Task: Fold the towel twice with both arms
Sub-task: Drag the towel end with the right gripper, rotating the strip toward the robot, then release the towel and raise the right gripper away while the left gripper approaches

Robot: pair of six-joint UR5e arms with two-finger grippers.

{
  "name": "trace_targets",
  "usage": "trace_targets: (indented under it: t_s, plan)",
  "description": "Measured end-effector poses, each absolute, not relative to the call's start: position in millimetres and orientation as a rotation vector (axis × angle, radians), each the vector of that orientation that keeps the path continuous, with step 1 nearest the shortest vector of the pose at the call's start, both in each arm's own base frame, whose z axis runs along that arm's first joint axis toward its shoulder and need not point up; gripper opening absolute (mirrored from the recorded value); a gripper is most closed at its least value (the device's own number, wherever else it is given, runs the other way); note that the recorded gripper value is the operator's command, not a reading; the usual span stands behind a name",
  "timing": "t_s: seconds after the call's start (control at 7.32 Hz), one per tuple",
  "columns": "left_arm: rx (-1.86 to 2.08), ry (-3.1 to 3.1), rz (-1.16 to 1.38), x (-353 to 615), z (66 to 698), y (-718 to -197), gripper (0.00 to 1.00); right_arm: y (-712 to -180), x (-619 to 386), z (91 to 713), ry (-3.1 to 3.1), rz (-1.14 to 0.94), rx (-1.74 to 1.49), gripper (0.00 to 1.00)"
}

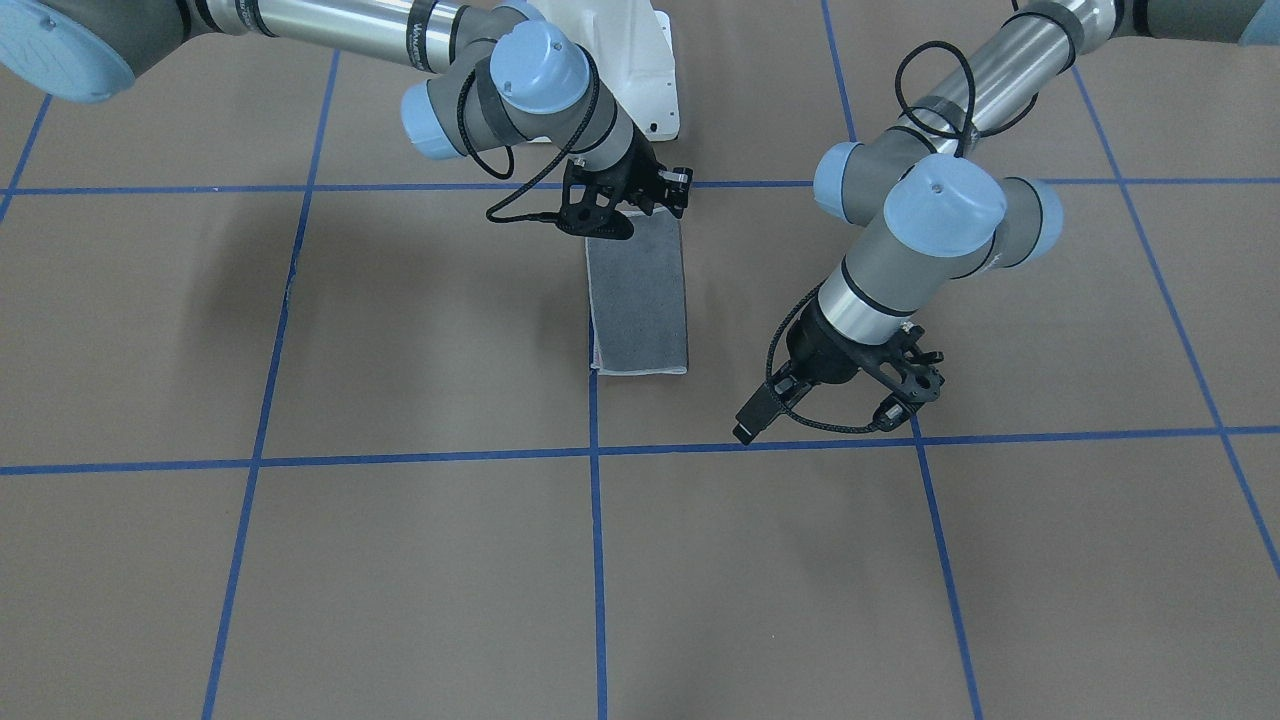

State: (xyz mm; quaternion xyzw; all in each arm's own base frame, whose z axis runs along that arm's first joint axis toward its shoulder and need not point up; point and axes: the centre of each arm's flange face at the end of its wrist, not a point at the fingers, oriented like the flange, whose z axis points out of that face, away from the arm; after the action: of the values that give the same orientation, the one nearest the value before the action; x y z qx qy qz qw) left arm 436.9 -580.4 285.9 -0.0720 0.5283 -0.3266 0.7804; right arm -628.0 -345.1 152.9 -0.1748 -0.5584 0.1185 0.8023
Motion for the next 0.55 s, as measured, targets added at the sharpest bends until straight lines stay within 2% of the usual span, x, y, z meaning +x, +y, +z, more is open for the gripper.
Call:
trace_targets:
  t_s: [0.27, 0.55]
  plan:
    - [-0.157, 1.148, -0.699, 435, 284, -577, 1.00, -362, -610, 142, -1.223, 0.300, -0.377, 1.00]
    - [-0.168, 1.166, -0.676, 421, 287, -554, 1.00, -415, -542, 154, -1.254, 0.350, -0.338, 1.00]
